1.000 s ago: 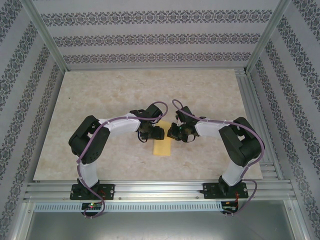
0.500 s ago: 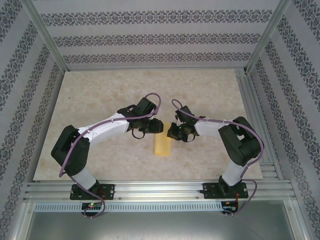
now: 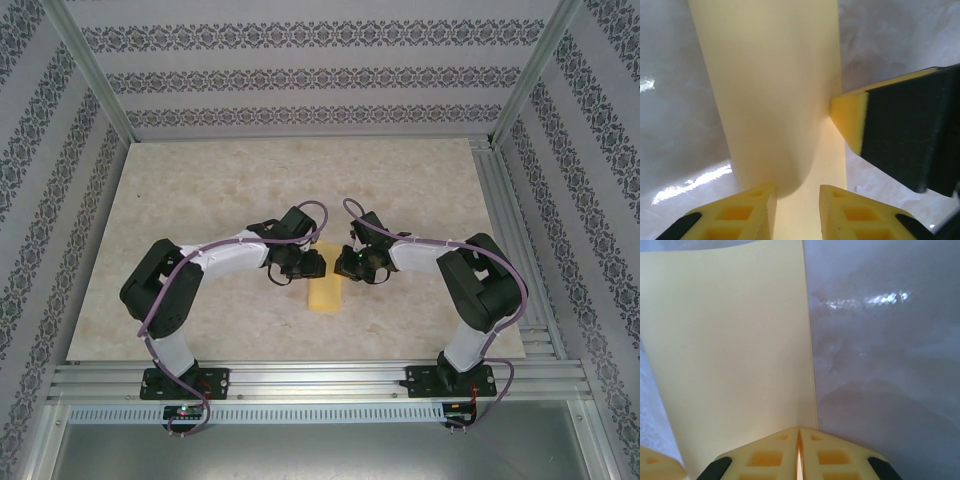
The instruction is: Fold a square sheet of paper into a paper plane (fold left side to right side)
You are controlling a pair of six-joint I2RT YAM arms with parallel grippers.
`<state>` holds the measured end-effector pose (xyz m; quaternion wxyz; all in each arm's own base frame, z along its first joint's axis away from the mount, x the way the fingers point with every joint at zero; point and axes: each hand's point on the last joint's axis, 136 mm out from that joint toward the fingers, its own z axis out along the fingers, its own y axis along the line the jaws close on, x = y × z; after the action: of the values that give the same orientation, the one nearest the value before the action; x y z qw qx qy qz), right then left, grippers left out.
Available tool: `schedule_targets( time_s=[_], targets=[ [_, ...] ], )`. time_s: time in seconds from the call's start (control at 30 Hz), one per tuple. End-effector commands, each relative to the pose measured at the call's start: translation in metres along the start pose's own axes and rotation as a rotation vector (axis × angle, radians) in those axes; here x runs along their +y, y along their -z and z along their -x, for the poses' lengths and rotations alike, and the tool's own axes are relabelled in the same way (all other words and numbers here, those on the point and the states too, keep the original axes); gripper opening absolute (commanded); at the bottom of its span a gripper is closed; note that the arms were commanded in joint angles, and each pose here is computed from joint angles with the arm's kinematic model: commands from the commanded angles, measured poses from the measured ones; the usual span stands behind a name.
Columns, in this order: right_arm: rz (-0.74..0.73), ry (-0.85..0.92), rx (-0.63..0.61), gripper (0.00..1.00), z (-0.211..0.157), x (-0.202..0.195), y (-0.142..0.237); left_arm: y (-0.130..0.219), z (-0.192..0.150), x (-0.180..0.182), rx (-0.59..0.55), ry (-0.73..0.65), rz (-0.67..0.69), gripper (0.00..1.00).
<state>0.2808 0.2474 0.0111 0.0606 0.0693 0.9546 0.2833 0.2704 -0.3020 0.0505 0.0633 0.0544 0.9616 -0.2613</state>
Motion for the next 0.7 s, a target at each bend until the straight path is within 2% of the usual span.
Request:
schedule_targets(
  time_s=[0.0, 0.3, 0.57, 0.67],
  targets=[
    [-0.115, 0.000, 0.030, 0.10, -0.012, -0.025, -0.008, -0.013, -0.006, 0.017, 0.028, -0.007, 0.038, 0.28],
    [-0.137, 0.002, 0.038, 0.10, -0.014, -0.030, -0.009, -0.013, -0.012, 0.040, 0.042, -0.019, 0.140, 0.25],
    [-0.133, 0.008, 0.038, 0.11, -0.014, -0.029, -0.008, -0.020, -0.021, 0.048, 0.063, -0.004, 0.144, 0.24],
    [-0.085, 0.028, 0.021, 0.10, -0.010, -0.018, -0.006, -0.021, -0.021, 0.048, 0.065, -0.007, 0.145, 0.24]
  ],
)
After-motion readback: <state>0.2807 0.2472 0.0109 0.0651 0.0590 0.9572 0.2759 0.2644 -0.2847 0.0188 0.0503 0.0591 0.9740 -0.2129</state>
